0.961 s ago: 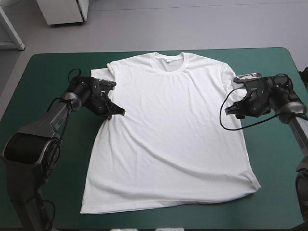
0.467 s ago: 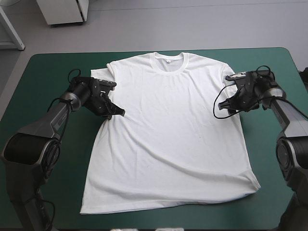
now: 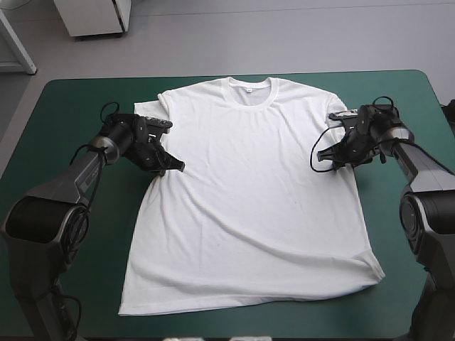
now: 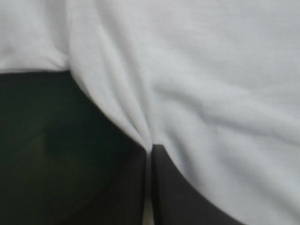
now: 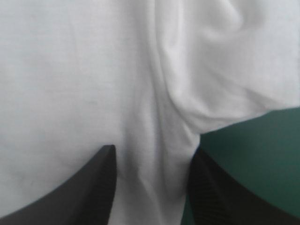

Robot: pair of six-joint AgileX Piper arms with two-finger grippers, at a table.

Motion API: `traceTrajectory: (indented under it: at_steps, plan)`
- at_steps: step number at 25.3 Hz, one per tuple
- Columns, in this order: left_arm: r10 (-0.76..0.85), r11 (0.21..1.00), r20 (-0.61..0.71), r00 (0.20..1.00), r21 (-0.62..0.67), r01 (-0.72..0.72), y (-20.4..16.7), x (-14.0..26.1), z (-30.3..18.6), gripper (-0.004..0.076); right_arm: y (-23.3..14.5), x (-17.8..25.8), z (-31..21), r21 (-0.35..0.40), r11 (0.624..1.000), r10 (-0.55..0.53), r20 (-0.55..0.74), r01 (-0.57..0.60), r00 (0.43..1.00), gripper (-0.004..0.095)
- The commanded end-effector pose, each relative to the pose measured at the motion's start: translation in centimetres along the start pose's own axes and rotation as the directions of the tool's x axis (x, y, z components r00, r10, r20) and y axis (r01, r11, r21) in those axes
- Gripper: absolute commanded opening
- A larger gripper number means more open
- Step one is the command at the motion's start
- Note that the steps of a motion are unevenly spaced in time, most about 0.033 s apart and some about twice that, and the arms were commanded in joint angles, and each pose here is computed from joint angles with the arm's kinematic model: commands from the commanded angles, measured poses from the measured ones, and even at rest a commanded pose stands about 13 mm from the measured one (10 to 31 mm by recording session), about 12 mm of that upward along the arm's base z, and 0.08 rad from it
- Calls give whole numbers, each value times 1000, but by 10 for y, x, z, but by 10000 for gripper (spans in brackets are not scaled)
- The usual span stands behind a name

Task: Fold the cloth

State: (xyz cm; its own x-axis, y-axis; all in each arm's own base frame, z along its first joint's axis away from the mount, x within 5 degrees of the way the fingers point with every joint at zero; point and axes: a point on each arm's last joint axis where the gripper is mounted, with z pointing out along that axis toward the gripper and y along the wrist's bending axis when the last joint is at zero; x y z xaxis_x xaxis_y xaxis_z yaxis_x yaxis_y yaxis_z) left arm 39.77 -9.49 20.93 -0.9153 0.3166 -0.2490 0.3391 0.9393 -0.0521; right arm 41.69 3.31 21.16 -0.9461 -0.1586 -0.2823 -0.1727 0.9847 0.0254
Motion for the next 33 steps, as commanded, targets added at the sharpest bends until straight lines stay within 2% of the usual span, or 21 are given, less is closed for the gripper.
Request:
traceTrajectory:
  at_steps: [1,4,10,13,15,19,21,22,26,29,33]
  plan:
    - [2,1000,-27,1000,25,-2,-7,4,-8,-9,3,-1,1,-39,999,21,-8,-22,1000,181]
    - [4,1000,-23,1000,24,-3,-7,4,-8,-9,3,0,5,-44,999,25,-18,-25,1000,-17]
    - [16,1000,-6,1000,10,-16,-6,0,-15,-9,5,0,3,-63,998,26,-34,-28,999,-14]
    - [33,999,31,999,-20,-33,-6,-4,-39,-9,7,-1,-9,-80,996,24,-66,-29,998,-14]
    - [50,998,73,996,-46,-46,-6,-6,-64,-9,8,-7,-26,-94,995,26,-38,-29,999,-16]
    - [63,994,176,982,-98,-46,-3,-3,-117,-9,12,-21,-77,-109,994,22,84,-13,996,-17]
    - [69,992,262,963,-119,-38,-4,4,-155,-9,15,-25,-122,-110,994,14,184,6,983,-17]
    - [80,990,320,944,-138,-37,-7,10,-180,-9,17,-24,-153,-107,994,10,256,18,967,-17]
    - [106,984,456,884,-176,-26,-14,38,-241,-9,24,-4,-222,-94,995,-2,406,44,914,-17]
    - [115,982,519,847,-187,-19,-18,56,-268,-9,27,11,-251,-86,995,-10,462,56,887,-17]
    - [138,978,642,754,-209,-1,-26,87,-317,-9,36,37,-301,-114,990,2,588,81,809,-17]
